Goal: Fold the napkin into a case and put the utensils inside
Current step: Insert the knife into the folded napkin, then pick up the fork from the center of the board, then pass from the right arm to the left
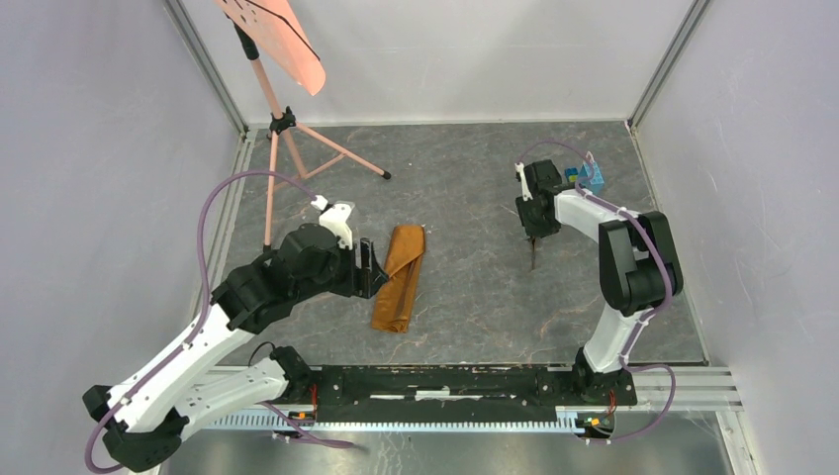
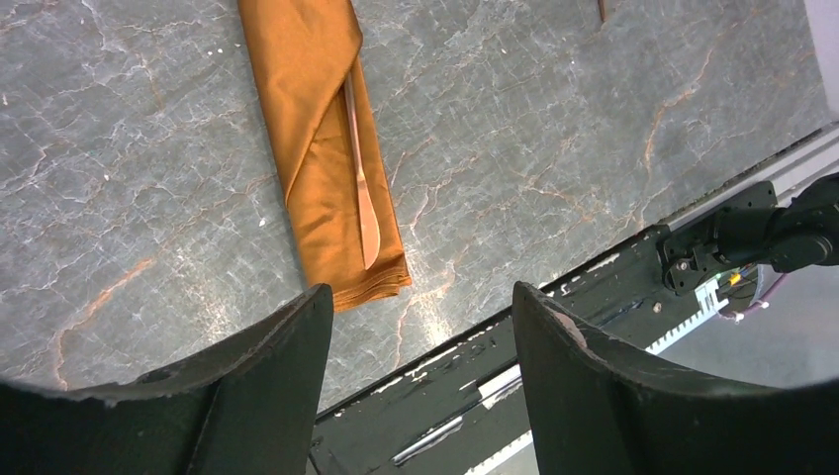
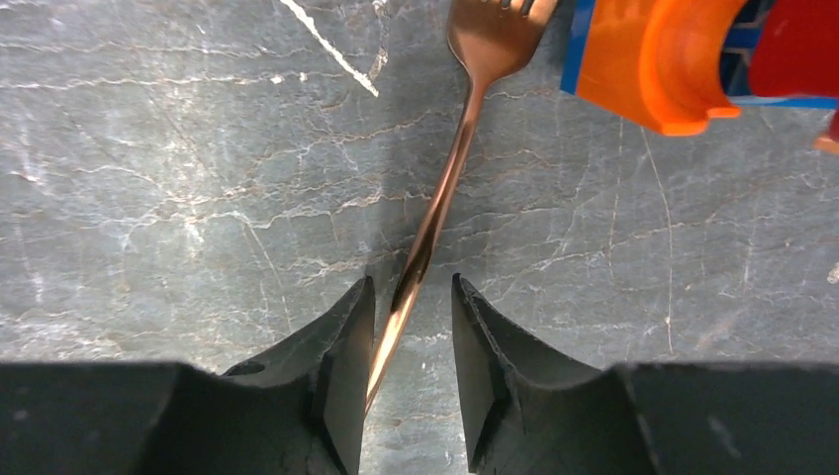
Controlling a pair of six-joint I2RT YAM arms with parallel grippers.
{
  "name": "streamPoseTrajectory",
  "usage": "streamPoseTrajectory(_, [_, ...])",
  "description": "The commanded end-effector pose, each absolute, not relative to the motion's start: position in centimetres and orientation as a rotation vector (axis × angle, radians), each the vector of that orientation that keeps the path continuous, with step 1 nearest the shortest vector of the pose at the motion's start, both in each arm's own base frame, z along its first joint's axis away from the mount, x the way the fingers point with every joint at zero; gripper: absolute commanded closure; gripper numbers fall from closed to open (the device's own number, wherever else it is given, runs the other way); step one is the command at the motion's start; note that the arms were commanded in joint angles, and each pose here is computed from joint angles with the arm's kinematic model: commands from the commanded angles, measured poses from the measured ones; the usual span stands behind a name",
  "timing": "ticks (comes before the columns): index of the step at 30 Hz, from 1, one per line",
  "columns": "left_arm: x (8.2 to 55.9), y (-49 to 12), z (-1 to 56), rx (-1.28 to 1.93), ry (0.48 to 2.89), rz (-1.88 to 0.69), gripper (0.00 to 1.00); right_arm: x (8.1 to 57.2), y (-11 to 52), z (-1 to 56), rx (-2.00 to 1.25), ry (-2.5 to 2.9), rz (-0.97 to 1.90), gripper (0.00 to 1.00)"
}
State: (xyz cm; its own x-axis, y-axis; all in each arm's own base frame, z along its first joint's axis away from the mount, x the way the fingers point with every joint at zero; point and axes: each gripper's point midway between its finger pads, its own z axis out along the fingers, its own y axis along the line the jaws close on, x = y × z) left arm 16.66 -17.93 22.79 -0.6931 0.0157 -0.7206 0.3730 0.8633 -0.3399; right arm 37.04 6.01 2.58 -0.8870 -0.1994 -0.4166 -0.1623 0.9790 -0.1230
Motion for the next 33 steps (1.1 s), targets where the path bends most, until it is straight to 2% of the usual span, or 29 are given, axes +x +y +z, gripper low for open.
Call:
streamPoseTrajectory(1, [16.7, -17.2, 24.5, 0.279, 2.225, -0.596, 0.27, 38.0, 6.0, 2.0, -0.276, 2.663, -0.105, 0.65])
streamPoseTrajectory(5, [16.6, -16.6, 25.1, 0.264, 2.199, -0.588, 0.26, 37.2, 7.3, 0.9, -0.435, 2.663, 0.001, 0.93])
streamPoseTrajectory(6, [16.7, -16.5, 25.3, 0.262, 2.191, -0.588, 0.26, 37.2, 7.6, 1.0, -0.463, 2.650, 0.022, 0.95])
streamPoseTrajectory(11, [17.0, -16.7, 26.7, 0.287, 2.088, -0.628, 0.25, 36.9, 10.4, 3.5, -0.685, 2.461, 0.103, 0.96])
streamPoseTrajectory(16, [16.7, -18.3, 28.8, 0.405, 1.949, -0.727, 0.26, 34.2, 16.5, 7.5, -0.988, 2.249, 0.287, 1.00])
streamPoseTrajectory(18, [16.0, -19.6, 29.9, 0.504, 1.868, -0.804, 0.27, 30.6, 20.6, 9.4, -1.263, 2.048, 0.504, 1.00])
streamPoseTrajectory(25, [11.3, -24.3, 30.0, 1.025, 1.624, -1.058, 0.29, 19.5, 27.2, 11.7, -1.890, 1.537, 0.776, 1.00])
streamPoseTrajectory(33, [10.6, -25.9, 27.3, 1.318, 1.576, -1.047, 0.30, 14.9, 29.0, 11.2, -2.127, 1.316, 0.774, 1.00])
